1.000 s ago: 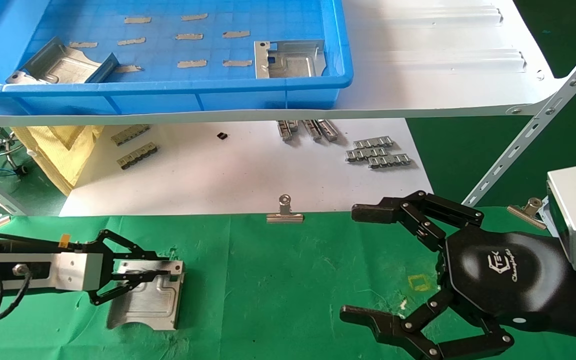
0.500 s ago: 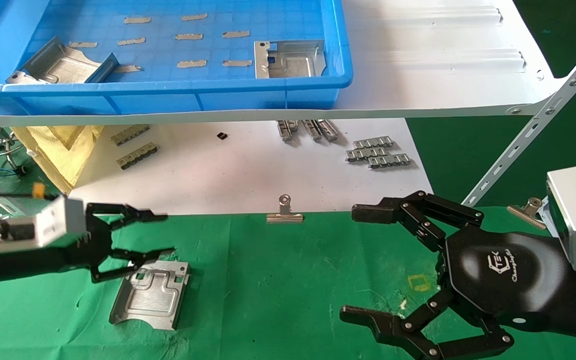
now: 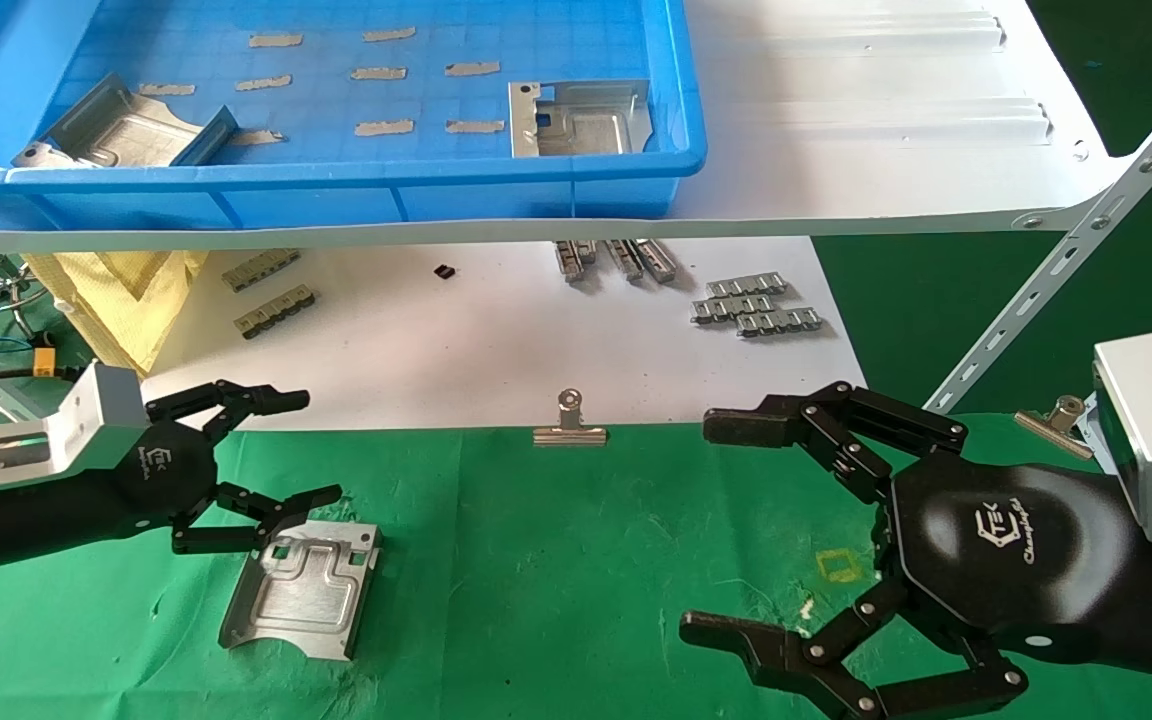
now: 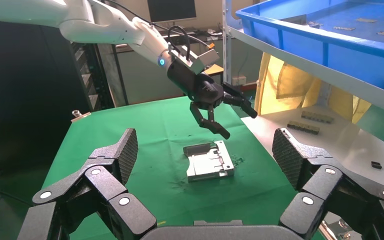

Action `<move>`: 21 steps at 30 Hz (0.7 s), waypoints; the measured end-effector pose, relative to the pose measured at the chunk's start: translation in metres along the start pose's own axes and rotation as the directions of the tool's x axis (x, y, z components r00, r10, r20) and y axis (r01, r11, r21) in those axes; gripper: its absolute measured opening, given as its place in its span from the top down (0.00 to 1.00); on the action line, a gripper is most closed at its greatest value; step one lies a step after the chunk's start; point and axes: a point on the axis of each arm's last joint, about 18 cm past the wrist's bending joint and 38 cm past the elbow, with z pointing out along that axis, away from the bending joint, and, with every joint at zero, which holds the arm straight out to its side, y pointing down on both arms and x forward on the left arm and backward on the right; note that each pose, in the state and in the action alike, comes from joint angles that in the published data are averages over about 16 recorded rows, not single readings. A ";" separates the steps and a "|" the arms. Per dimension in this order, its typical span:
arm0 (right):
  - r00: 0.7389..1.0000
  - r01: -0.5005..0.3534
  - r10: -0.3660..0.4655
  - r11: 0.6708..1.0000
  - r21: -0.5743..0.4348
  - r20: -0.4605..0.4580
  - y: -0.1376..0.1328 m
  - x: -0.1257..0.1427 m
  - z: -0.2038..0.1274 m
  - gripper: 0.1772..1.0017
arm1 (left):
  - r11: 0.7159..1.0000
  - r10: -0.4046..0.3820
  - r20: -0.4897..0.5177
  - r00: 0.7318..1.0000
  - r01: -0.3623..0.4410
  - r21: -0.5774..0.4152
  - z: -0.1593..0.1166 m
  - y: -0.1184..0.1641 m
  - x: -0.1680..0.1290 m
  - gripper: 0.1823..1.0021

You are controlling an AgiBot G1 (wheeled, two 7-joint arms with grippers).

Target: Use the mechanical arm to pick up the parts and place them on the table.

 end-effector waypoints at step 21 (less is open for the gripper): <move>1.000 0.000 0.000 1.000 0.000 0.000 0.000 0.000 0.000 0.00 | 0.990 -0.040 -0.080 0.996 0.050 0.129 0.008 -0.036 0.018 0.01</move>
